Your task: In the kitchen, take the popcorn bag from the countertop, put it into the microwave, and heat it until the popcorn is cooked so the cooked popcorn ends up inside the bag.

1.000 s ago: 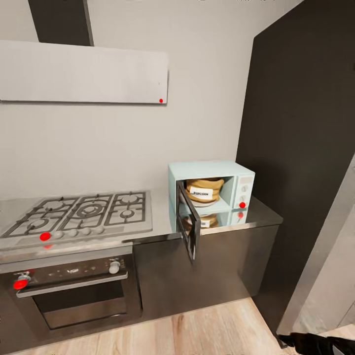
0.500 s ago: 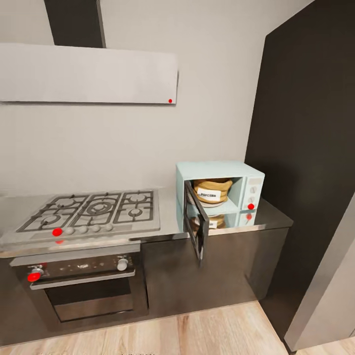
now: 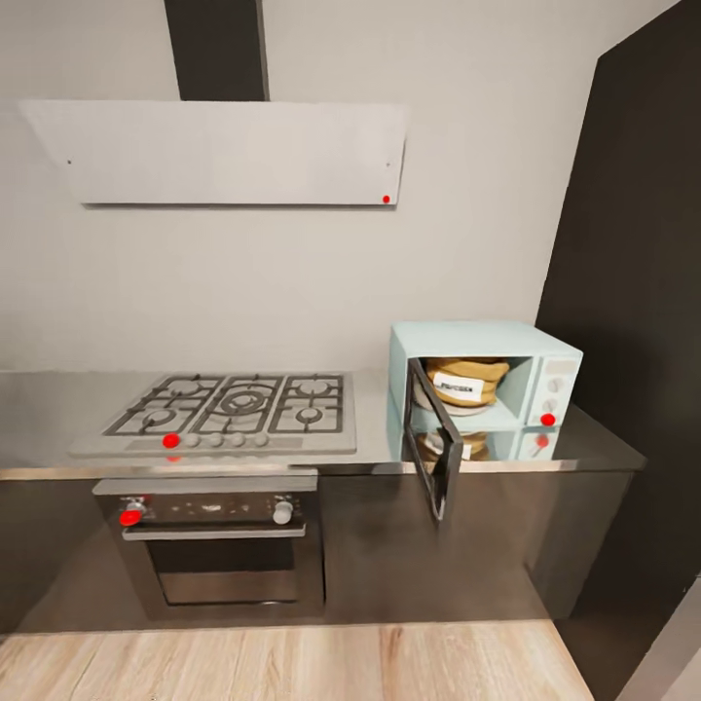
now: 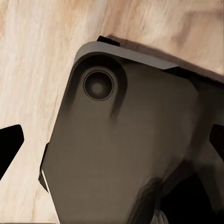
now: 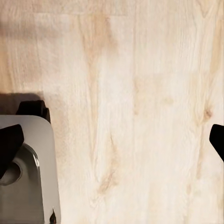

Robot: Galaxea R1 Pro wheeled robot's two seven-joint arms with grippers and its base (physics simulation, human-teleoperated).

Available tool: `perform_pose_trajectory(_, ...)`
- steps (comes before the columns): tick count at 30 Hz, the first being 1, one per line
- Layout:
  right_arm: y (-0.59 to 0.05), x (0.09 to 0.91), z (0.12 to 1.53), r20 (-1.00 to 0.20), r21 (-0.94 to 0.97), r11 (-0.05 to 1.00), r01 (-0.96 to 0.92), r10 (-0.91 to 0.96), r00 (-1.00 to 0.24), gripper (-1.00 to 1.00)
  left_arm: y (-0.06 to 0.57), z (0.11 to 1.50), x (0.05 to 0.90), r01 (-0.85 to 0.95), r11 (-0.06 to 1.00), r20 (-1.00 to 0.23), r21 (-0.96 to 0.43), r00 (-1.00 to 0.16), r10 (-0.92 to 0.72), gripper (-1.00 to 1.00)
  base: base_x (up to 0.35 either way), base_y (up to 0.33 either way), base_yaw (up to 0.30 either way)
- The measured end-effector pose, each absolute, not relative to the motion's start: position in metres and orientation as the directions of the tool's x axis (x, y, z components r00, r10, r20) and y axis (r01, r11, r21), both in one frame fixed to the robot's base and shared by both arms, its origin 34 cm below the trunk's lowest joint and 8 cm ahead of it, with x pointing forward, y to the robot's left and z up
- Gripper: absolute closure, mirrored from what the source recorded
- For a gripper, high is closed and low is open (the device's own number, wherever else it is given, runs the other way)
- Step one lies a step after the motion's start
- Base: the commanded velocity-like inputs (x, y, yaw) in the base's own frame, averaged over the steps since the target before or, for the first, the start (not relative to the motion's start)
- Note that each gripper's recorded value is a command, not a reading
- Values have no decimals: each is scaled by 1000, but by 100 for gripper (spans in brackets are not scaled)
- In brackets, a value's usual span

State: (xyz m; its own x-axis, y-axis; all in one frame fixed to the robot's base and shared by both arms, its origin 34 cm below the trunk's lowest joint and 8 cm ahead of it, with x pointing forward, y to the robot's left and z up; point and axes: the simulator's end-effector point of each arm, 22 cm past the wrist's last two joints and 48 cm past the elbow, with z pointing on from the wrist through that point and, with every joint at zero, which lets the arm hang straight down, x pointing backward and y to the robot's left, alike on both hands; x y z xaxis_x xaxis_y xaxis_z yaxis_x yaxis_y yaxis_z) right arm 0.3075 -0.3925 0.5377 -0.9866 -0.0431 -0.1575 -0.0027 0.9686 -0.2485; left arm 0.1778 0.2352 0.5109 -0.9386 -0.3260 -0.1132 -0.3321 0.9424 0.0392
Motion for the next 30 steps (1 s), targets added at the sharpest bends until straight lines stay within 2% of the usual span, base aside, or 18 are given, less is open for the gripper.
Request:
perform_pose_trajectory(11,-386,312,537,-186,-237,971,-7,-53,-981,-100,231,511,179,-324,945,-114,35,-941,-318,-100,11,-12,19)
perform_pose_trajectory(30,-388,302,536,-173,-238,971,-9,-51,-984,-100,230,511,175,-324,945,-102,35,-942,-320,-100,171,-222,0)
